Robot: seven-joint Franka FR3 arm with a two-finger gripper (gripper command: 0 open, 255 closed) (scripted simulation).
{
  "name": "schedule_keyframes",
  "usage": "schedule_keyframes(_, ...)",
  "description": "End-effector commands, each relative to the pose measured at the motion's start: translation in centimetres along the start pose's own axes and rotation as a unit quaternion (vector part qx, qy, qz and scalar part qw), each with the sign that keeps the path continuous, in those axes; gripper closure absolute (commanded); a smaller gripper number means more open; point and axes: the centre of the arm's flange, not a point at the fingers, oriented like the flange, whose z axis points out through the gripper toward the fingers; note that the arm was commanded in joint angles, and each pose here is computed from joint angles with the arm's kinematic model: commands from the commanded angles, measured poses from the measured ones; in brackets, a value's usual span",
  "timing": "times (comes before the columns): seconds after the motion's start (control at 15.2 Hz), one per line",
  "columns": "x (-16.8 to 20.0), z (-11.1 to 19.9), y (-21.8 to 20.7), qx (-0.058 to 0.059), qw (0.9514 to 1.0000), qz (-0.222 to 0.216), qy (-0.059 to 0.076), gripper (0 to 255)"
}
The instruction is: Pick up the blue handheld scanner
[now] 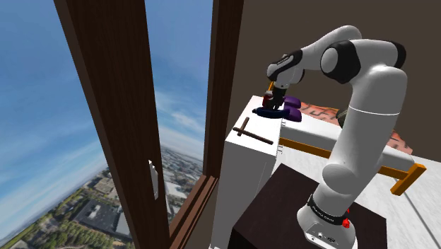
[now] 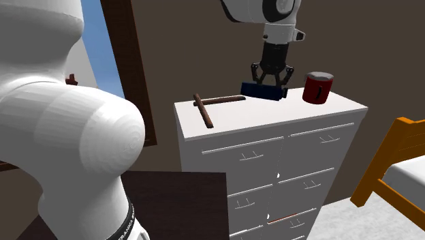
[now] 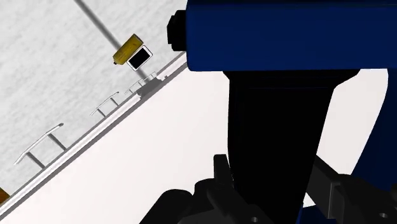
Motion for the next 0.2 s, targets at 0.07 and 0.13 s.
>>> schedule_keyframes(0.07, 0.05, -1.25, 0.01, 0.000, 1.0000, 0.000, 0.000, 255)
schedule_keyframes(0.13, 0.06, -1.25, 0.01, 0.000, 1.0000, 0.000, 0.000, 255)
